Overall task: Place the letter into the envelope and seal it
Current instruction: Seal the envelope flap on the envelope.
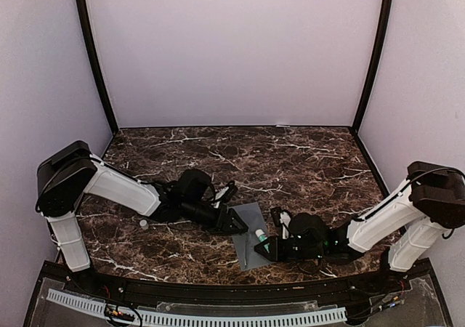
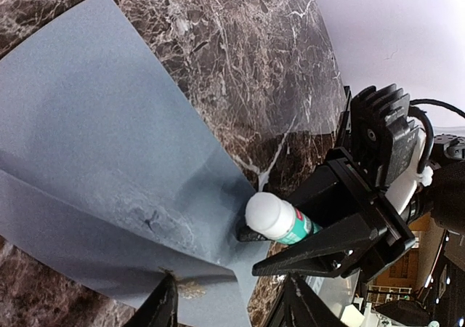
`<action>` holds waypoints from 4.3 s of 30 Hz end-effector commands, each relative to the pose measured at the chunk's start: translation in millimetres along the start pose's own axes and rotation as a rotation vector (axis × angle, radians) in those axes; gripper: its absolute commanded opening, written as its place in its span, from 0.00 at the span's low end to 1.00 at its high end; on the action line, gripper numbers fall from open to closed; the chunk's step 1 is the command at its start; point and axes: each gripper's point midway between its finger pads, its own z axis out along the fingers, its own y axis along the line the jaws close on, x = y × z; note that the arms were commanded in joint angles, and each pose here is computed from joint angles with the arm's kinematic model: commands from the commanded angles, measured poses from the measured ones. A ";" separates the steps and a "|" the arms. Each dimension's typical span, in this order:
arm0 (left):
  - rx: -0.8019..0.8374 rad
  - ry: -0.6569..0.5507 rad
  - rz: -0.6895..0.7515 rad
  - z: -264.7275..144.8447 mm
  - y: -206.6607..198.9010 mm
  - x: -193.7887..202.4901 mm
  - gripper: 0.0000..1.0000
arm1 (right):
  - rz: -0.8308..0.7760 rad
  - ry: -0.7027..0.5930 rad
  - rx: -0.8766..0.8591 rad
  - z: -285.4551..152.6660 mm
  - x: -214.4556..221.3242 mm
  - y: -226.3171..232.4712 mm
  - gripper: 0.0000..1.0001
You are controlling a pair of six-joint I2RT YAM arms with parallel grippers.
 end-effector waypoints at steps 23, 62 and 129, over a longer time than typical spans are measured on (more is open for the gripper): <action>-0.048 -0.007 -0.017 15.0 30.8 11.1 0.35 | 0.007 -0.100 -0.062 -18.3 -30.4 26.3 0.00; -0.057 -0.045 0.068 2.6 13.7 -2.5 0.19 | 0.037 -0.009 -0.087 38.1 -37.6 7.8 0.00; -0.142 -0.005 0.037 27.0 19.9 90.1 0.05 | 0.056 0.018 -0.061 45.4 -30.2 8.4 0.00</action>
